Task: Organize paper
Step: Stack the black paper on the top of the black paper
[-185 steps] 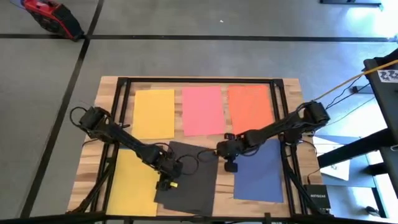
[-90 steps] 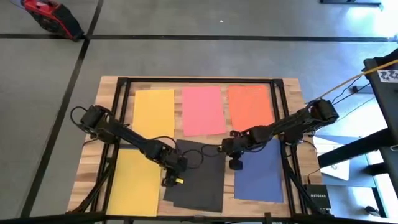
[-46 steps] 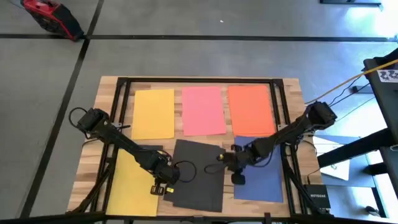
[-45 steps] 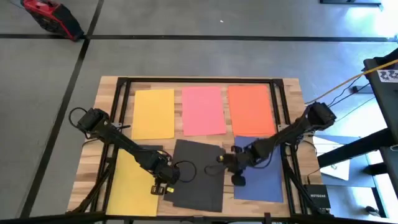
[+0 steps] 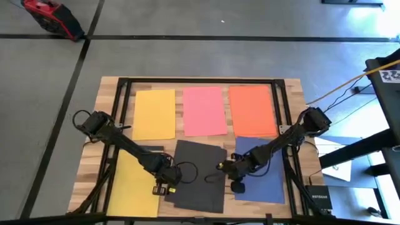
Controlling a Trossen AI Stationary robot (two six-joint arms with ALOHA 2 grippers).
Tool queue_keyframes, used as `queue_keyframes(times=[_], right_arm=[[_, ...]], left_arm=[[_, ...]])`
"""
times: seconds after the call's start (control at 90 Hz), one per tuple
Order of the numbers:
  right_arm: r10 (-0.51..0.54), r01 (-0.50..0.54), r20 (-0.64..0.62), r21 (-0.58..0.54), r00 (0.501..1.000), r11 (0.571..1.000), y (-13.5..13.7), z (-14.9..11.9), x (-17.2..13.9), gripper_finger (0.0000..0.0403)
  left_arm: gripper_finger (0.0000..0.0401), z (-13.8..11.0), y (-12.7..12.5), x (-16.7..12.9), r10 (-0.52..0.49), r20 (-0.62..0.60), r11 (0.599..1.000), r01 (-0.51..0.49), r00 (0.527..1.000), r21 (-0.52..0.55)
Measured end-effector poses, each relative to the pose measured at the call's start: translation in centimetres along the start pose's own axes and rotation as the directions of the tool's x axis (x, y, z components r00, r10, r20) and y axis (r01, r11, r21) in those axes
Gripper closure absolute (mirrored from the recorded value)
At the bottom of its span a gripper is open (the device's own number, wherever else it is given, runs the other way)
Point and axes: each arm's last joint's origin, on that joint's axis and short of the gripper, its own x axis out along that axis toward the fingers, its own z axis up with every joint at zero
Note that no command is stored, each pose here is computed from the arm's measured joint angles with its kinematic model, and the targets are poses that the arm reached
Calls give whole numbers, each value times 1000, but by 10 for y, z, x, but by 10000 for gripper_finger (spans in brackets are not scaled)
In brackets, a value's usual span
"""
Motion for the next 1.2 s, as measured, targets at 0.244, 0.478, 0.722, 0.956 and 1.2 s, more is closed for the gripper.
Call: queue_keyframes(times=[0.244,0.478,0.722,0.956,1.2], right_arm=[[-4,4,14,9,1000,1000,-3,3,0,403],[-12,12,22,10,1000,1000,-3,3,0,403],[-7,7,16,8,1000,1000,-3,3,0,403],[-1,1,3,-8,1000,1000,4,8,-14,403],[-130,131,36,-39,991,991,-6,15,-34,403]], left_arm=[[401,8,3,2,7,71,1000,-8,997,11],[401,19,8,1,8,162,999,-13,987,32],[401,18,7,2,-15,138,999,10,990,34],[401,13,2,-9,58,60,997,-60,997,44],[401,35,35,-17,162,163,981,-177,973,81]])
